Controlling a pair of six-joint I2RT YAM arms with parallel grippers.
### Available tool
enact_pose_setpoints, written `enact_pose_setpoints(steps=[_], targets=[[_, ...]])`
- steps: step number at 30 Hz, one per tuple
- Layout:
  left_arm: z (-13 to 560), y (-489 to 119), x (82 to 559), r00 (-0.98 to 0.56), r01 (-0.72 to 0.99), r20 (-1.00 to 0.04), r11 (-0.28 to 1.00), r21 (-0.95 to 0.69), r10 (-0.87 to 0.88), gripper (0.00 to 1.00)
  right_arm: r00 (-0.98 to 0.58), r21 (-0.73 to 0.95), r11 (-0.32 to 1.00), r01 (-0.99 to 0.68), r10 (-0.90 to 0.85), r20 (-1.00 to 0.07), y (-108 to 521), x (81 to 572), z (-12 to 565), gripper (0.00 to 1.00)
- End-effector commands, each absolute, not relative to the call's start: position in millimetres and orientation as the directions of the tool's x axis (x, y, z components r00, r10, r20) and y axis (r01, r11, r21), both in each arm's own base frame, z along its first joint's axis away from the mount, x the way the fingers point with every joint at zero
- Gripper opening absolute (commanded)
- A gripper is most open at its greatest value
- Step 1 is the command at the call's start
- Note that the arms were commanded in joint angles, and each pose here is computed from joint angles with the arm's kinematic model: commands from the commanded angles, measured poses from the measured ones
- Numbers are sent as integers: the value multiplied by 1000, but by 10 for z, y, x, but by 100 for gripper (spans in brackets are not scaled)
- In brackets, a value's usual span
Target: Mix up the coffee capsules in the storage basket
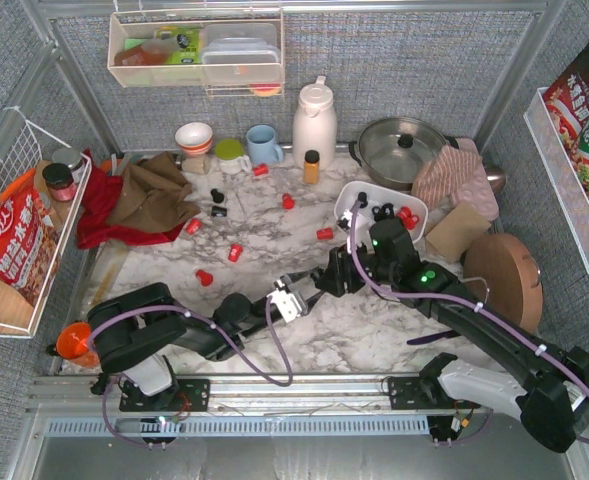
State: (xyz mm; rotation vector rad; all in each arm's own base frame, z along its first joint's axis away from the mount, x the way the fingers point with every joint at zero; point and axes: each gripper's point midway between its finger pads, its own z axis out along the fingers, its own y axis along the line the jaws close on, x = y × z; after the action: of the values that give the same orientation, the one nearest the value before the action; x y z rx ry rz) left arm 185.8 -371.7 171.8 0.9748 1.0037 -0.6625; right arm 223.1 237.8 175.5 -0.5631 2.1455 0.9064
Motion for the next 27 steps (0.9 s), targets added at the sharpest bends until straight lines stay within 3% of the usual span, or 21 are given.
enact_pose_setpoints(steps=[1,6,12,13,14,15,22,27], targets=[[1927,-3741,1801,445,822,-890,438,362,-100,36,-625,430,651,-625,-87,-776,2436,2259,1813,50],[1945,-3723,1834,441,811,-893,467,351,-94,37,-641,438,655,-616,-94,-761,2466,2237,1755,40],[1923,-3501,2106,358,743,-931,626,237,-72,70,-650,424,709,-563,-63,-757,2398,2328,1721,11],[1914,-3477,2116,351,738,-934,635,230,-70,77,-650,420,723,-549,-54,-758,2384,2362,1719,7],[1908,-3461,2118,344,737,-936,638,222,-73,95,-653,413,741,-529,-44,-756,2361,2402,1700,3],[1895,-3452,2114,337,739,-939,639,214,-74,99,-650,400,763,-508,-35,-759,2334,2457,1689,0],[1788,-3279,2219,215,694,-969,717,64,-122,99,-561,169,964,-203,27,-827,1678,3206,1616,0],[1622,-3039,2430,73,544,-982,832,-106,-173,99,-486,58,996,63,81,-870,1050,3710,1636,0]])
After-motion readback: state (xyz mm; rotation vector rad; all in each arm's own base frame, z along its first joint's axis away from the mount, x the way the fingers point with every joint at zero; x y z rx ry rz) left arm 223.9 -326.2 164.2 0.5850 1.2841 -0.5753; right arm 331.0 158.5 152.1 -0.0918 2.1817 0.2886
